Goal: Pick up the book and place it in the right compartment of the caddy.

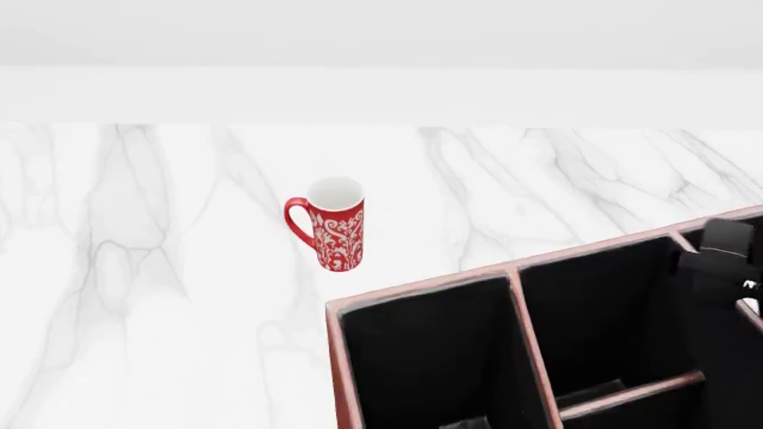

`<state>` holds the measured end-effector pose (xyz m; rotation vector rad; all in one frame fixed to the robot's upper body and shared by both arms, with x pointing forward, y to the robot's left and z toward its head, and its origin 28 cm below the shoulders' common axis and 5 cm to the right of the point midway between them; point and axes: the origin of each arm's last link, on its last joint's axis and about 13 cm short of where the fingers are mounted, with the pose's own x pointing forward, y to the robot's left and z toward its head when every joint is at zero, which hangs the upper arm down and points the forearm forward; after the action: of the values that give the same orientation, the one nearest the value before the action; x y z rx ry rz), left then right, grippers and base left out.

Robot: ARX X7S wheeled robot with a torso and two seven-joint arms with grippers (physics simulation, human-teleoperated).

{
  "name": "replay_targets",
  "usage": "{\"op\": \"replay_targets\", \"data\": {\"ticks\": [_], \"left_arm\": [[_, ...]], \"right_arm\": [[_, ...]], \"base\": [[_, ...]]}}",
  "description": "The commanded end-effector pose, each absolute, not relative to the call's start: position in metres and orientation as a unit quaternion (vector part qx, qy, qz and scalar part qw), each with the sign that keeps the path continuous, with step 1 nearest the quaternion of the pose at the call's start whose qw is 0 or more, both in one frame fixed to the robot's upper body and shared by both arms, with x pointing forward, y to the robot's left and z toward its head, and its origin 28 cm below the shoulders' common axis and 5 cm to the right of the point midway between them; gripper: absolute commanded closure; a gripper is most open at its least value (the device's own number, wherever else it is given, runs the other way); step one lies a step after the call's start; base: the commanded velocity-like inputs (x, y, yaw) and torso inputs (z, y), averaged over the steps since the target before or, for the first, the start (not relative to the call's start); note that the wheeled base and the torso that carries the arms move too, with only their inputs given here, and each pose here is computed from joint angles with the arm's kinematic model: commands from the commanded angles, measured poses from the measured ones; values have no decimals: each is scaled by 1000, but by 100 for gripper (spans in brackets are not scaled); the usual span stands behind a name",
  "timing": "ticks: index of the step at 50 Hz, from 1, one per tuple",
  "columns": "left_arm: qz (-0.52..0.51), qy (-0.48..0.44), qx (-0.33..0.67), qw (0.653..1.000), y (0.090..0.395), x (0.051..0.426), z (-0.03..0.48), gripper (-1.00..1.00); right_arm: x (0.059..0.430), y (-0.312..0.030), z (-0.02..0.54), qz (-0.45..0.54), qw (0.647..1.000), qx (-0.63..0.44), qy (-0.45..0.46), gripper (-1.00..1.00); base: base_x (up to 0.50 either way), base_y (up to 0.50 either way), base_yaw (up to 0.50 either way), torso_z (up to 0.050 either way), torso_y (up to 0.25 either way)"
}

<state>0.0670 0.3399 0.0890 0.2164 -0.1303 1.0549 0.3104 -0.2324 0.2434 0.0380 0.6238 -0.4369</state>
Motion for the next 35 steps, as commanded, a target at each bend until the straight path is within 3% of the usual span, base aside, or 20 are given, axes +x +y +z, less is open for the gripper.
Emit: {"op": "replay_targets", "data": {"ticks": [1, 20, 28, 35], "left_arm": [[501, -62, 103, 857, 339, 68, 89, -100], [499, -62, 104, 858, 339, 68, 90, -100], [483, -64, 100, 868, 338, 76, 104, -100], [422, -75, 77, 900, 334, 106, 136, -100]], "right_arm": [[311, -234, 245, -214, 931, 13, 296, -100], [310, -233, 246, -208, 934, 10, 289, -100], [310, -225, 266, -201, 951, 5, 235, -100], [317, -210, 285, -179, 970, 7, 163, -100]], "base": [[0, 0, 0, 0, 0], [0, 0, 0, 0, 0], [0, 0, 0, 0, 0], [0, 0, 0, 0, 0]]}}
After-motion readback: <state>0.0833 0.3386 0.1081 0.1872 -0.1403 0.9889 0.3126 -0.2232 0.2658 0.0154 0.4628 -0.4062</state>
